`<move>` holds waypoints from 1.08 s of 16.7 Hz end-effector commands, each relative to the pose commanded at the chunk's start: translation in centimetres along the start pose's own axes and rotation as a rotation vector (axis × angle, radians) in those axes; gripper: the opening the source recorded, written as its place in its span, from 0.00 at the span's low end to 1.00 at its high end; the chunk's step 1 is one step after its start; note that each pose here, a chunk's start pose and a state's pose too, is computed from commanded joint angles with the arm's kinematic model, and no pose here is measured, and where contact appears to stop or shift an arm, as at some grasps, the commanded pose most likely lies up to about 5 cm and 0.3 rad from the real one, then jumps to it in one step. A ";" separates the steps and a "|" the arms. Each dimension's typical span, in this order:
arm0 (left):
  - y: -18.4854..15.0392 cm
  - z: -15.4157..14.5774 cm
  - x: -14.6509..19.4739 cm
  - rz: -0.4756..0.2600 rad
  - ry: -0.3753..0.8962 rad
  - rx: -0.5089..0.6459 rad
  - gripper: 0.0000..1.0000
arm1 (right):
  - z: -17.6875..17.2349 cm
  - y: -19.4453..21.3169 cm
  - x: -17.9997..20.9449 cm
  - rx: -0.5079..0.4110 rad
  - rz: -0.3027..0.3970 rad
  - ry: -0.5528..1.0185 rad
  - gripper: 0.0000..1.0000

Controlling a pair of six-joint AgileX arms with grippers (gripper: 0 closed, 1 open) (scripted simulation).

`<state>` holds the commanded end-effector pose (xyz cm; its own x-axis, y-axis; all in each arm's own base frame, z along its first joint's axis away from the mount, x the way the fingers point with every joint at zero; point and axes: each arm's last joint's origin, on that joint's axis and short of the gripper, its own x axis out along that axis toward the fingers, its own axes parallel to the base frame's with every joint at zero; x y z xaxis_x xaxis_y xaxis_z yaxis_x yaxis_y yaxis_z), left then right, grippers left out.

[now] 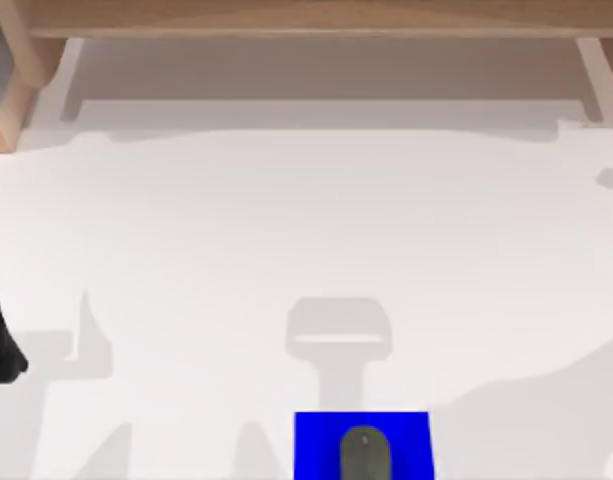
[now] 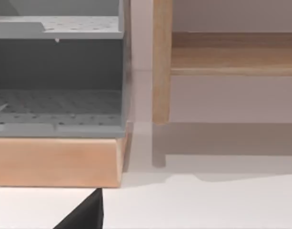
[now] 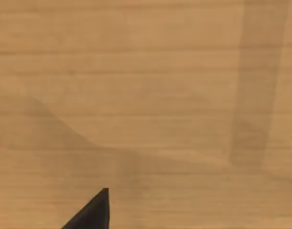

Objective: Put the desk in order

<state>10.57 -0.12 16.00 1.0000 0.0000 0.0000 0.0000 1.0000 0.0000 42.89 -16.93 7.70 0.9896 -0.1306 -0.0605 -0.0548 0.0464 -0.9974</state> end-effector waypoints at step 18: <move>0.0 0.0 0.0 0.000 0.000 0.000 1.00 | 12.4 -16.7 -28.8 1.120 -0.050 -0.107 1.00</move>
<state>10.57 -0.12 16.00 1.0000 0.0000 0.0000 0.0000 1.0000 0.0000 16.94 -1.62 26.53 0.9966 -0.0739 0.0363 0.0822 0.9136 -0.3981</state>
